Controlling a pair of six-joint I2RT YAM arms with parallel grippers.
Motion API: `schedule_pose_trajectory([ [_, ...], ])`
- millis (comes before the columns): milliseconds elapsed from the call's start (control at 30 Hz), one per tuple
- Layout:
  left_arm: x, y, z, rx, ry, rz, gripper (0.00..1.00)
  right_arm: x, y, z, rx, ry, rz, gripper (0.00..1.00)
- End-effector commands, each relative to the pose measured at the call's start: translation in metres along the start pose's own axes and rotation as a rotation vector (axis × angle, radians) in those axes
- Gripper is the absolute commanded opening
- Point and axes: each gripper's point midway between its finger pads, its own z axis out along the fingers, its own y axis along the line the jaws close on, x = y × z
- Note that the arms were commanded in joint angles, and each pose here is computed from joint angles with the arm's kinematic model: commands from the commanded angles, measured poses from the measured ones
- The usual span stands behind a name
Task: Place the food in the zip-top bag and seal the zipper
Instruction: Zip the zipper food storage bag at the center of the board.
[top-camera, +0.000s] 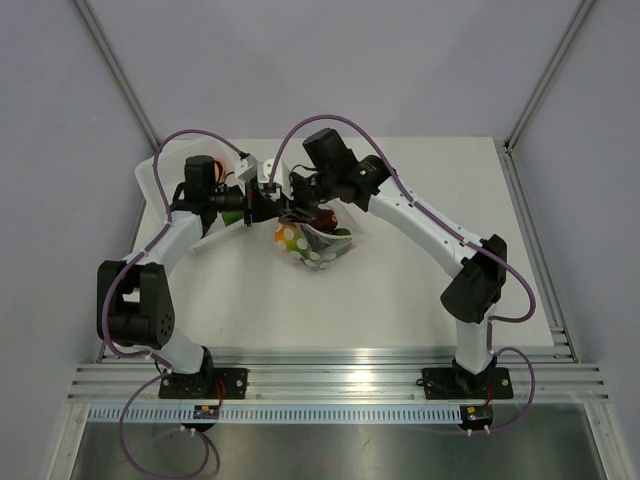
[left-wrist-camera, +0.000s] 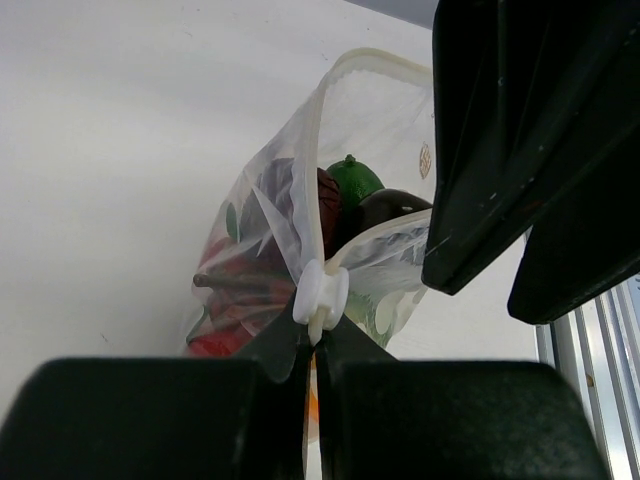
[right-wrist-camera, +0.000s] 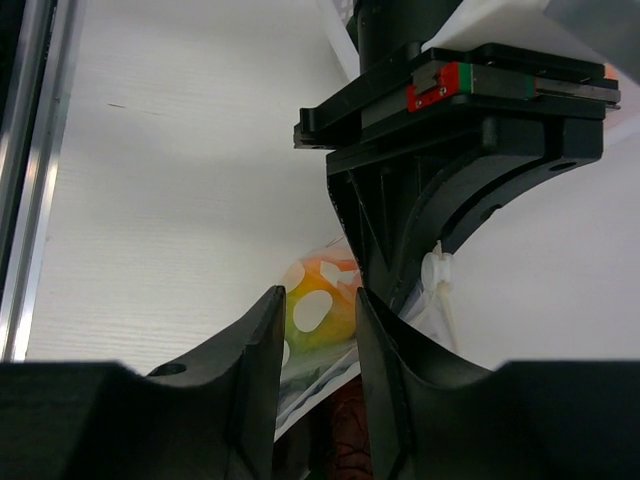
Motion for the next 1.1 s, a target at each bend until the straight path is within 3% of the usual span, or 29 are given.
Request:
schedule_pose_trajectory([
  [0,-0.023,-0.012,-0.002,0.038,-0.038,0.113,0.00,-0.027,-0.021,-0.010,0.088,-0.068,-0.085,0.41],
  [333,-0.023,-0.011,-0.001,0.043,-0.039,0.119,0.00,-0.014,-0.050,0.003,0.164,-0.025,-0.087,0.42],
  [800,-0.020,-0.010,-0.001,0.040,-0.032,0.129,0.00,-0.042,-0.056,-0.019,0.170,-0.152,-0.082,0.42],
  [1067,-0.020,-0.010,-0.002,0.051,-0.012,0.110,0.00,-0.039,-0.065,-0.024,0.172,-0.163,-0.076,0.44],
])
